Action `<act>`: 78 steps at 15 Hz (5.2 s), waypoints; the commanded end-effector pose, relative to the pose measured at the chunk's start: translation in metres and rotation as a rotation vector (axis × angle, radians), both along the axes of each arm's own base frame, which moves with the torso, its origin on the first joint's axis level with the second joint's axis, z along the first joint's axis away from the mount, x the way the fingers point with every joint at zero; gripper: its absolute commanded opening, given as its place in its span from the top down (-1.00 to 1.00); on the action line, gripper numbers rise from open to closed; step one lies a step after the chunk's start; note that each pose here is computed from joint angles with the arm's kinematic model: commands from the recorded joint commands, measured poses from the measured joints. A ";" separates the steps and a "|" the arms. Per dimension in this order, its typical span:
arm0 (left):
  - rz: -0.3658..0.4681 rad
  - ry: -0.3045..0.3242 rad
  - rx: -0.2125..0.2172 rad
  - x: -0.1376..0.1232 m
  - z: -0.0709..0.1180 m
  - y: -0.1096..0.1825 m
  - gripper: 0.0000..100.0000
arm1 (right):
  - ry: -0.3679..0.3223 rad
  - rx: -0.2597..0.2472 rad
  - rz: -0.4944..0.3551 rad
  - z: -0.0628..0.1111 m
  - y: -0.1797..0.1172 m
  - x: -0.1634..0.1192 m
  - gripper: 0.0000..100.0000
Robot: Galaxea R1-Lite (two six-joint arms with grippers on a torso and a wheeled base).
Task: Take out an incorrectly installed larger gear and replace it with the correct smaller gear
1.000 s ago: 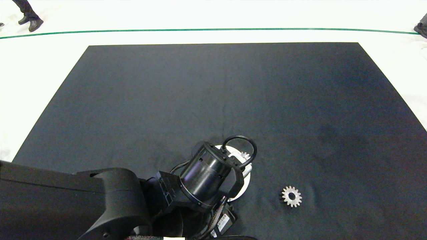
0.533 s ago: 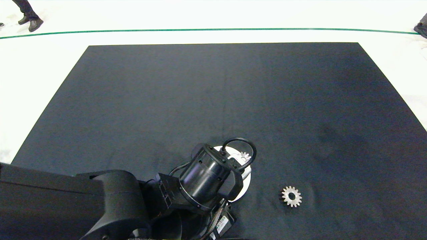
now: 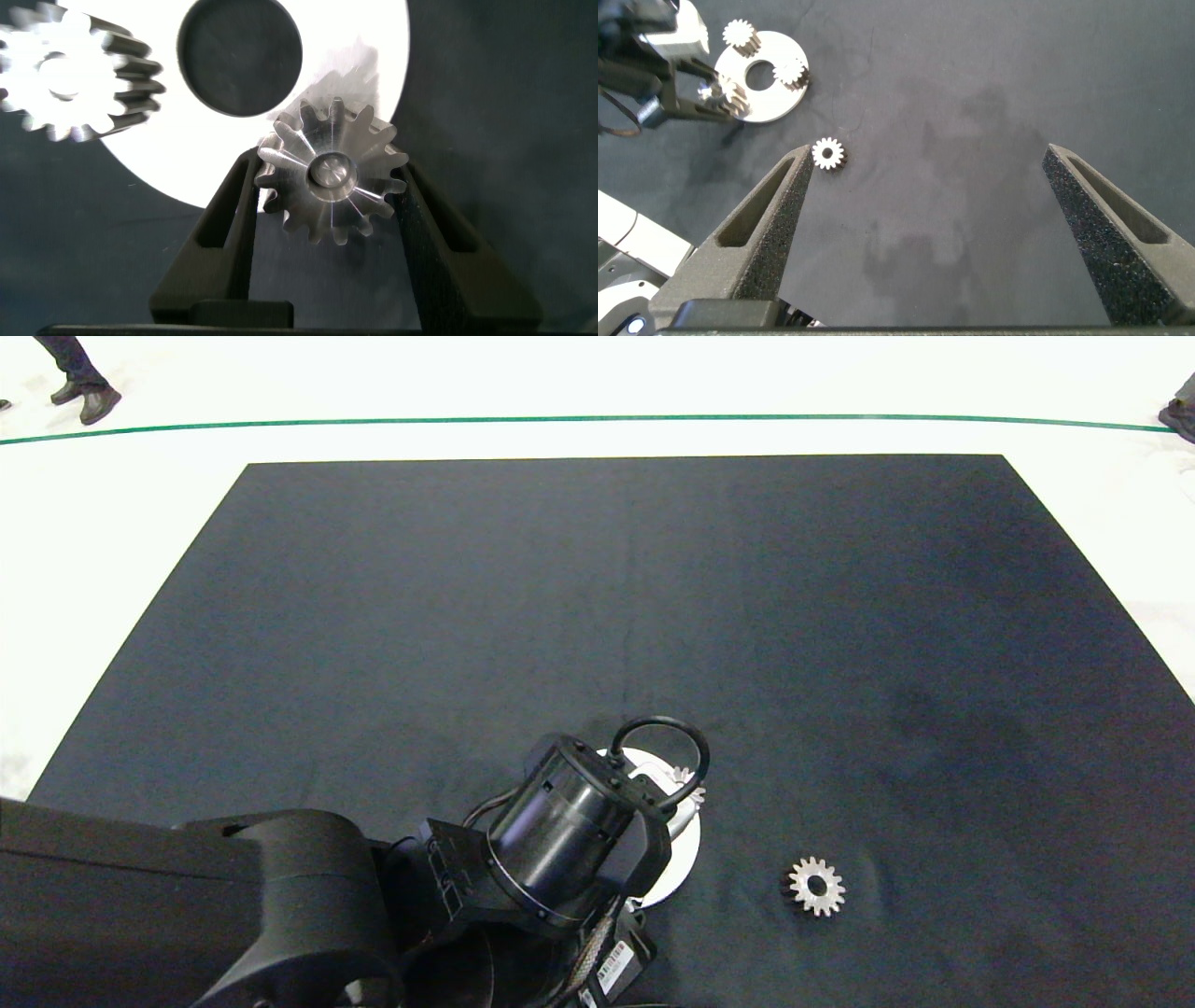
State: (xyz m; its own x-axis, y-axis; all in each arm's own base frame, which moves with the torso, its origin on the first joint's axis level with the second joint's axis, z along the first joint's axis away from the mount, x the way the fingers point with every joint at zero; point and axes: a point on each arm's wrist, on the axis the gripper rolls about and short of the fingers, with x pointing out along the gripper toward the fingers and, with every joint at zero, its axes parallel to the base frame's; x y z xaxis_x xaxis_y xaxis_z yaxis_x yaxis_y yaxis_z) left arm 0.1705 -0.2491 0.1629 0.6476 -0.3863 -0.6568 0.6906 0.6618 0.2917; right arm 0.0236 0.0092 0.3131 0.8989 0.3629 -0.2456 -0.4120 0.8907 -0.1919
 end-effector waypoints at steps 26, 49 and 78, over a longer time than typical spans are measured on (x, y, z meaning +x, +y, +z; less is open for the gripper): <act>0.217 0.003 -0.026 -0.030 -0.029 0.117 0.44 | 0.017 -0.021 0.007 -0.003 0.001 0.004 -1.00; 0.355 -0.197 -0.350 -0.048 0.090 0.156 -1.00 | 0.025 -0.034 0.007 -0.007 0.001 0.005 -1.00; 0.749 -0.243 -0.383 -0.137 0.191 0.245 -1.00 | 0.529 -0.619 0.277 -0.122 0.150 0.161 -1.00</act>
